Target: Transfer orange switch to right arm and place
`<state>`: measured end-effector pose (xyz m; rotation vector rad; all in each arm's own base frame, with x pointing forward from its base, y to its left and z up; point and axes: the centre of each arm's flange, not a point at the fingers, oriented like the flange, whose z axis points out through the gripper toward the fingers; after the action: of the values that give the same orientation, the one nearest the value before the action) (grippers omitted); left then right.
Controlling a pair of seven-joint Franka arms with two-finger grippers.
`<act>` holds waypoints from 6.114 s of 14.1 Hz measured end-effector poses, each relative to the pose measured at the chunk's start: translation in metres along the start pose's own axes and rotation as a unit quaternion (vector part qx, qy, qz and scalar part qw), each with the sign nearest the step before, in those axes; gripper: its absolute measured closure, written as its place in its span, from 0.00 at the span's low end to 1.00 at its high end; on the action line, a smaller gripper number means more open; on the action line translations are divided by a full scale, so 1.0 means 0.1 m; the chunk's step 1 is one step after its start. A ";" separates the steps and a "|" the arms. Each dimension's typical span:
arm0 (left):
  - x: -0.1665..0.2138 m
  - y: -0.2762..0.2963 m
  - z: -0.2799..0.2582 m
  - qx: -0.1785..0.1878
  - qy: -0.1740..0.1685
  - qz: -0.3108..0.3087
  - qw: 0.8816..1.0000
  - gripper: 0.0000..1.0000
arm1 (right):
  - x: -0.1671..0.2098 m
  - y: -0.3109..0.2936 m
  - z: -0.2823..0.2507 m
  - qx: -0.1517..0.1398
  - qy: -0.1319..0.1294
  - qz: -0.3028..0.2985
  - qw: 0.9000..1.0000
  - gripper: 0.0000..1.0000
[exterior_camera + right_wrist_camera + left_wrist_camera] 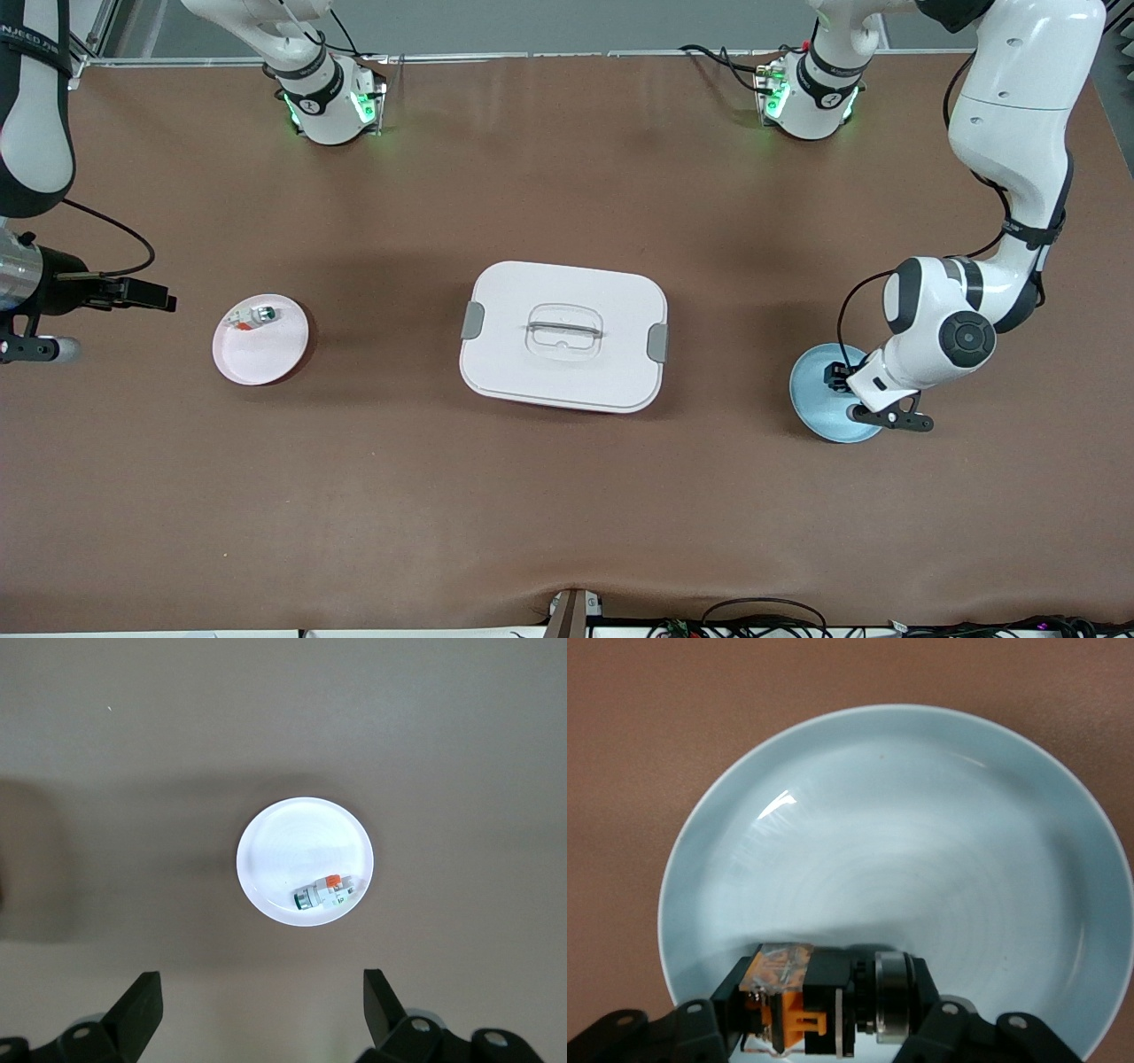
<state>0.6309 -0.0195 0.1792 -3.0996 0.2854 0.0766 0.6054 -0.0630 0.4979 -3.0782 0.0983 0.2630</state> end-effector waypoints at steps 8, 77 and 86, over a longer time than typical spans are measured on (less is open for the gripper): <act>0.07 -0.08 -0.18 0.003 0.017 -0.006 1.000 0.28 | -0.01 -0.62 0.03 -0.011 -0.002 0.020 1.000 0.00; -0.02 4.03 -3.75 -0.336 -0.127 -0.742 0.566 0.28 | -0.49 -3.57 -0.37 0.356 0.059 -0.114 0.925 0.00; -0.02 4.03 -3.77 -0.343 -0.125 -0.741 0.563 0.28 | -0.38 -3.87 -0.10 0.398 0.057 -0.098 0.910 0.00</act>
<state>0.5729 -0.4277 0.5464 -2.4886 -2.7472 0.6297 0.5962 0.3241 0.5320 -2.2599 -0.0837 0.0131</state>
